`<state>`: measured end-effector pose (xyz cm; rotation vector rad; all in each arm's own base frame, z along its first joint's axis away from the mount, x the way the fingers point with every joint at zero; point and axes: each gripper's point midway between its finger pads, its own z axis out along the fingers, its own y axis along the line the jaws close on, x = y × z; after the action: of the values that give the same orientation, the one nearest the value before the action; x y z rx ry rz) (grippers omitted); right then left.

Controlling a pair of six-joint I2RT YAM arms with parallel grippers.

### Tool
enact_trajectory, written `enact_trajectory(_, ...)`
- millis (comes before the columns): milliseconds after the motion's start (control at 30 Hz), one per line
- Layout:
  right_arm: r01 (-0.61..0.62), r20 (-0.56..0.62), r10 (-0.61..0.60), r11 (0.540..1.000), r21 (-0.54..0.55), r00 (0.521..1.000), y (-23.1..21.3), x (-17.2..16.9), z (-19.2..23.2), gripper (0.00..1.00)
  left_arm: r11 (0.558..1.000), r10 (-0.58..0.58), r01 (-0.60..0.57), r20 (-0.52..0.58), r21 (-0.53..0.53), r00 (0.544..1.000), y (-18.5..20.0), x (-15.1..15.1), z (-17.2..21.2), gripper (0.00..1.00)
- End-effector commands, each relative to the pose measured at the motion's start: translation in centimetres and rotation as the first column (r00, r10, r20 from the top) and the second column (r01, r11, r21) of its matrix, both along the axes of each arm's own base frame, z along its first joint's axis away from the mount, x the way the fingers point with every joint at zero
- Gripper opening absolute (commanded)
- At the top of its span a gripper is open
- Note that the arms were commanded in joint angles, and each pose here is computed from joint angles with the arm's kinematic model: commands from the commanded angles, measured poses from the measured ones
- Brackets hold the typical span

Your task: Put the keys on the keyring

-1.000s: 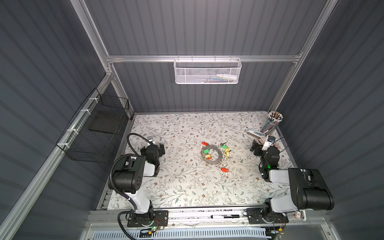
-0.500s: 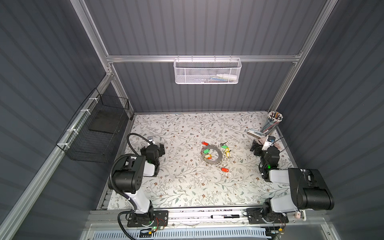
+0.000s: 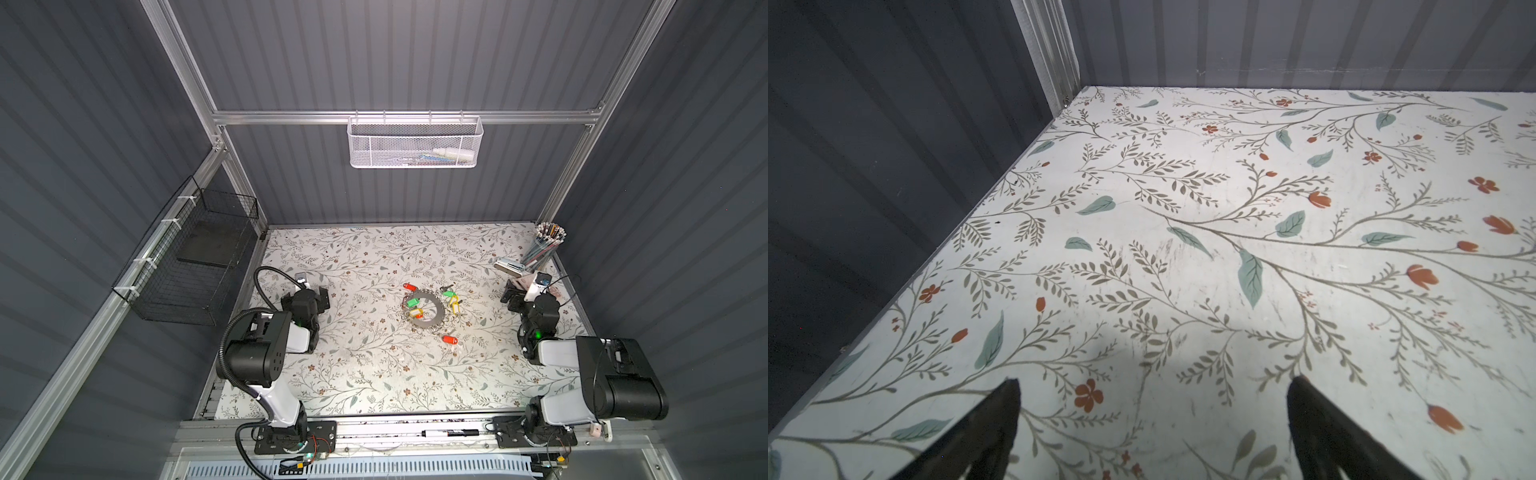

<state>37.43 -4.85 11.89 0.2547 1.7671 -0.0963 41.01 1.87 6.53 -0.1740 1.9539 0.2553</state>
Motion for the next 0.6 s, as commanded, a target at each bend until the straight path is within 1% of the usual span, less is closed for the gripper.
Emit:
enact_trajectory(0, 0.021, 0.034, -0.021, 1.000, 0.002, 0.999, -0.22, -0.25, 0.57, 0.99, 1.000, -0.006, 0.006, 0.011, 0.008, 1.000, -0.02, 0.00, 0.31, 1.00)
enact_trajectory(267, 0.022, 0.036, -0.022, 1.000, 0.003, 0.999, -0.25, -0.31, 0.55, 0.99, 1.000, -0.006, 0.006, 0.011, 0.008, 1.000, -0.01, -0.04, 0.31, 1.00)
enact_trajectory(400, 0.036, 0.072, -0.036, 0.999, 0.003, 0.997, -0.43, -1.04, 0.82, 0.99, 1.000, -0.005, 0.005, 0.011, 0.009, 1.000, 0.01, -0.04, 0.32, 1.00)
enact_trajectory(567, 0.035, 0.071, -0.035, 0.999, 0.003, 0.997, -0.42, -0.97, 0.84, 0.99, 1.000, -0.005, 0.005, 0.011, 0.009, 1.000, 0.01, -0.02, 0.31, 1.00)
